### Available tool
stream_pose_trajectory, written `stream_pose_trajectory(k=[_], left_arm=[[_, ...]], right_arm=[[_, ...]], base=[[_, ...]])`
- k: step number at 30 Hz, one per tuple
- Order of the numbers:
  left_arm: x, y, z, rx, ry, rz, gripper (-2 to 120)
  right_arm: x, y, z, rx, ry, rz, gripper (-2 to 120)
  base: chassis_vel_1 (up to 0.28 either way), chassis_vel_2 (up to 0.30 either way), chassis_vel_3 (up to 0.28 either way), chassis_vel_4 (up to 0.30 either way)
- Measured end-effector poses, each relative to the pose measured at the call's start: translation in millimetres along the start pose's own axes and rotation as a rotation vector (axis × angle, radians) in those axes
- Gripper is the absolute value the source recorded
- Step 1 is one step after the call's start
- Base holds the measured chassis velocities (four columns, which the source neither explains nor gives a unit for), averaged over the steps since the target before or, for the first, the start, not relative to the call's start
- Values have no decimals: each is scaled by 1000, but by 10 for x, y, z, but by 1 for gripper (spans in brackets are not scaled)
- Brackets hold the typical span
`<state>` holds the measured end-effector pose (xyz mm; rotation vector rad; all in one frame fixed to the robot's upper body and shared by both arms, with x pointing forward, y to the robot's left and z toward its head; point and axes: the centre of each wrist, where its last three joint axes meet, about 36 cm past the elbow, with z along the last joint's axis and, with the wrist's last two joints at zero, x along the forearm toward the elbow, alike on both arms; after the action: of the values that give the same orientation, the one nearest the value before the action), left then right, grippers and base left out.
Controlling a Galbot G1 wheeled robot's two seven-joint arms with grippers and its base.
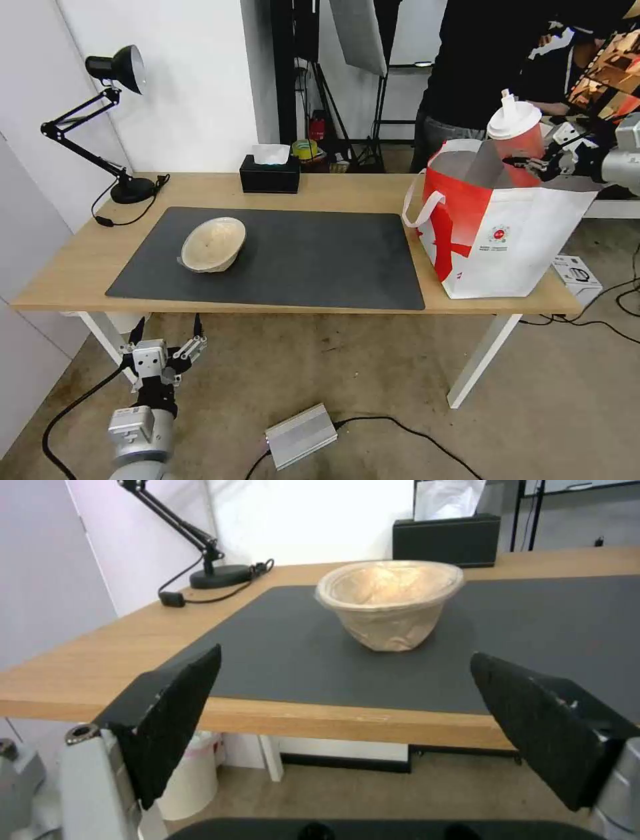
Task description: Pick up the trash from the table and place it into the takeout bag.
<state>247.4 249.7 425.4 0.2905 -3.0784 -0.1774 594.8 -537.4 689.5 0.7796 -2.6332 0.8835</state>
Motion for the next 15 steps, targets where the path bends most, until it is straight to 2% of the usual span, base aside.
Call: stream_pose_trajectory(k=[15], left_arm=[[-6,-13,1,3,-1,2,100]], right_arm=[[24,75,92,20,11,-58,7]], base=[[0,0,0,0]])
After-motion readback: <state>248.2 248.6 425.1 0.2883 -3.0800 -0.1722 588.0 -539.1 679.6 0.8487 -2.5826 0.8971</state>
